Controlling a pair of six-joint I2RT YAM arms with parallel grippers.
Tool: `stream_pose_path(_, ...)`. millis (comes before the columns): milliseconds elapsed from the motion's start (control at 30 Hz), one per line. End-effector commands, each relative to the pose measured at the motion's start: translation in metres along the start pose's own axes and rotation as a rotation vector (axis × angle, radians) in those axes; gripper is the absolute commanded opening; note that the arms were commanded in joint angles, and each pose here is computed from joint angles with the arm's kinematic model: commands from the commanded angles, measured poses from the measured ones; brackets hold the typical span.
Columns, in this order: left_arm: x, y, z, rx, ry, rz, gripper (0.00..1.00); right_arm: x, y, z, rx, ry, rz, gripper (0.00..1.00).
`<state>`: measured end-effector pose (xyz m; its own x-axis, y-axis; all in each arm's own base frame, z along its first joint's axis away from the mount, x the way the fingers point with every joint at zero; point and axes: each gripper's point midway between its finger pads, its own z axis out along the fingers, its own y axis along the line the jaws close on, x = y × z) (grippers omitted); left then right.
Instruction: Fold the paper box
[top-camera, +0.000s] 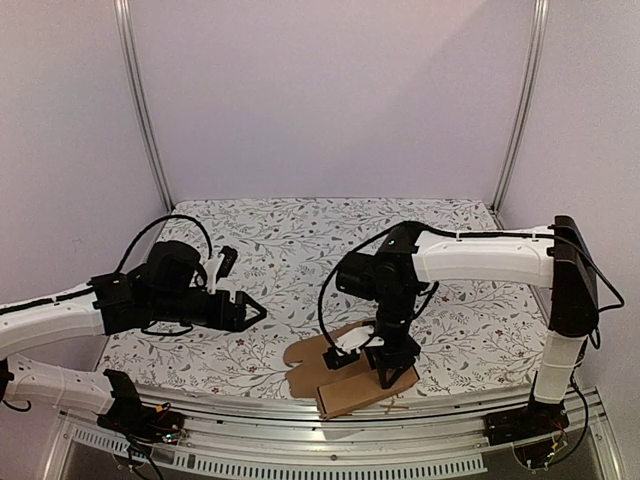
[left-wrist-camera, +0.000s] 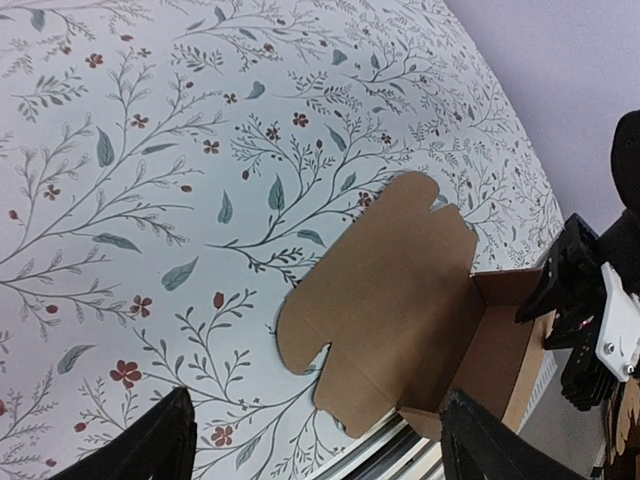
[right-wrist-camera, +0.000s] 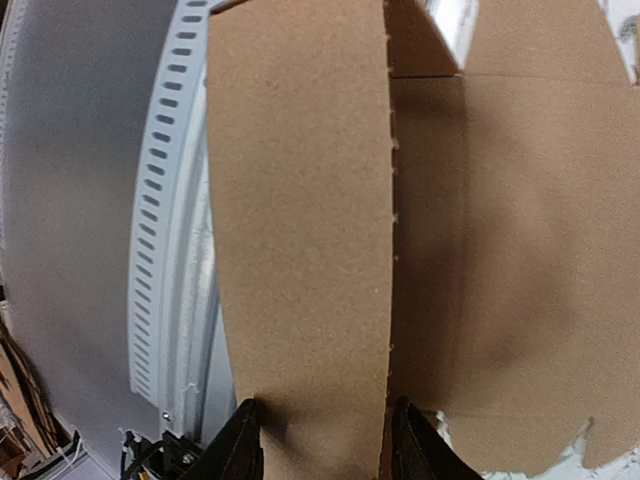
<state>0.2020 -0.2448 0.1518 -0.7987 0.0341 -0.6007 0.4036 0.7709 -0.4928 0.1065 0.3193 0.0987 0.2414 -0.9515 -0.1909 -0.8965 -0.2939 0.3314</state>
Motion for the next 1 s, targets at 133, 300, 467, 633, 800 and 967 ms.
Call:
stream_pose_path(133,0.009,0.01,0.006,-0.03,0.019,0.009,0.84,0.01,-0.015,0.03,0.219,0.059,0.027,0.3)
stream_pose_path(300,0.008,0.011,0.014,-0.017,-0.004,0.006,0.83,0.008,-0.043,0.015,0.414,0.027,0.061,0.21)
stream_pose_path(467,0.001,-0.002,0.025,0.062,-0.06,0.069,0.83,0.015,-0.081,0.009,0.606,0.071,0.111,0.02)
stream_pose_path(633,-0.021,0.002,0.006,0.011,-0.208,0.147,0.82,0.025,-0.101,0.032,0.598,0.105,0.203,0.01)
stream_pose_path(800,-0.038,-0.017,-0.023,0.103,-0.363,0.277,0.86,0.022,-0.092,0.027,0.577,0.064,0.209,0.21)
stream_pose_path(967,-0.042,-0.023,-0.012,0.091,-0.334,0.367,0.86,0.004,-0.053,-0.021,0.518,-0.032,0.141,0.39)
